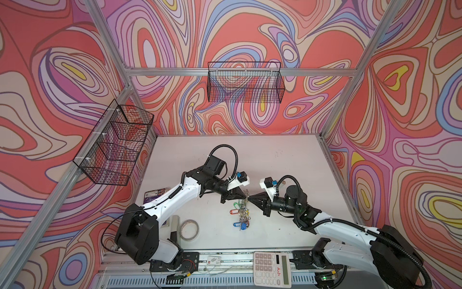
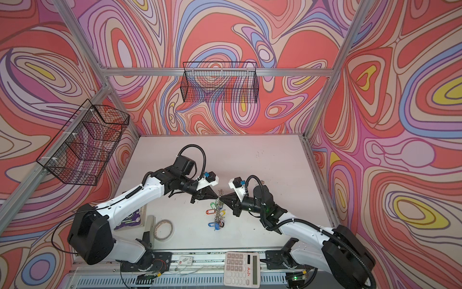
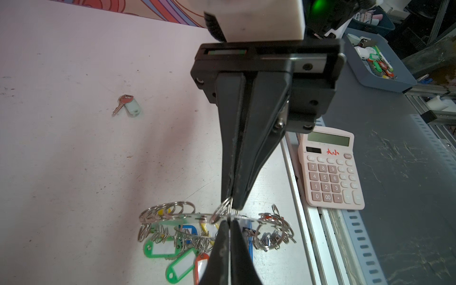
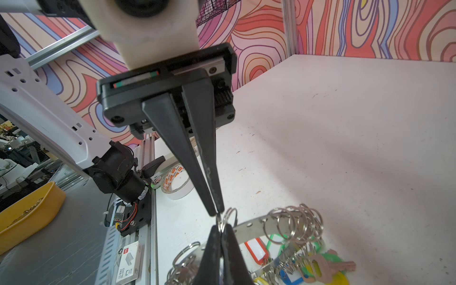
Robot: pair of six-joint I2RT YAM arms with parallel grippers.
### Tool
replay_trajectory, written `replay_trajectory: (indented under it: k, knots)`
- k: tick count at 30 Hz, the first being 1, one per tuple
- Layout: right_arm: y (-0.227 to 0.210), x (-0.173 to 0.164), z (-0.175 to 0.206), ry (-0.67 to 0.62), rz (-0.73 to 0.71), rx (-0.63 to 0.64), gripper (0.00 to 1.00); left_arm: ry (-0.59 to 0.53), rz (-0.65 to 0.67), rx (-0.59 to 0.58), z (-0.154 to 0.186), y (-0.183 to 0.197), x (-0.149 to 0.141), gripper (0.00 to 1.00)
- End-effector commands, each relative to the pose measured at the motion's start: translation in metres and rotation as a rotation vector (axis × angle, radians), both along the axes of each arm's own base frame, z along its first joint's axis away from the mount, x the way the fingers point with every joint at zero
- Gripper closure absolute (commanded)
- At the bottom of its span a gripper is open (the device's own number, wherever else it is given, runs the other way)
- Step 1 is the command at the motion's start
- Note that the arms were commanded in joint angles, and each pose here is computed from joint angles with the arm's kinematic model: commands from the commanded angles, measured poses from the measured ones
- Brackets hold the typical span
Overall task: Attach keys to a key ring
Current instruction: Pass the keyring.
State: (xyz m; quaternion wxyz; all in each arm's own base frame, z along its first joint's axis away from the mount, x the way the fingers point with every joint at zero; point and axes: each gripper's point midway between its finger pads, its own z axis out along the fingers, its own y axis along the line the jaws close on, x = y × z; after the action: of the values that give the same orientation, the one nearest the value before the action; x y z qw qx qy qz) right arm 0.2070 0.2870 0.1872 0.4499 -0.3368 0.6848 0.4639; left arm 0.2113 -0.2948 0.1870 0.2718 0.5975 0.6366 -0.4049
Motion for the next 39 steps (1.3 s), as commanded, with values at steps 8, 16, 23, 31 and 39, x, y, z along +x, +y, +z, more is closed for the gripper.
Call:
replay_trajectory:
  k: [8, 16, 23, 31, 39]
  knots:
    - [0.002, 0.001, 0.017, -0.065, -0.001, 0.046, 1.00, 0.032, -0.046, -0.001, -0.004, -0.002, -0.012, 0.88]
    - [0.001, 0.001, 0.017, -0.066, -0.004, 0.045, 1.00, 0.033, -0.056, -0.018, -0.001, -0.004, -0.013, 0.88]
    - [0.000, 0.002, 0.017, -0.068, -0.010, 0.047, 1.00, 0.048, -0.070, -0.002, -0.005, -0.006, -0.016, 0.91]
    - [0.001, 0.002, 0.018, -0.070, -0.011, 0.049, 1.00, 0.046, -0.066, 0.008, -0.009, -0.011, -0.015, 0.92]
    - [0.000, 0.002, 0.017, -0.066, -0.013, 0.047, 1.00, 0.034, -0.050, 0.007, -0.010, -0.015, -0.011, 0.93]
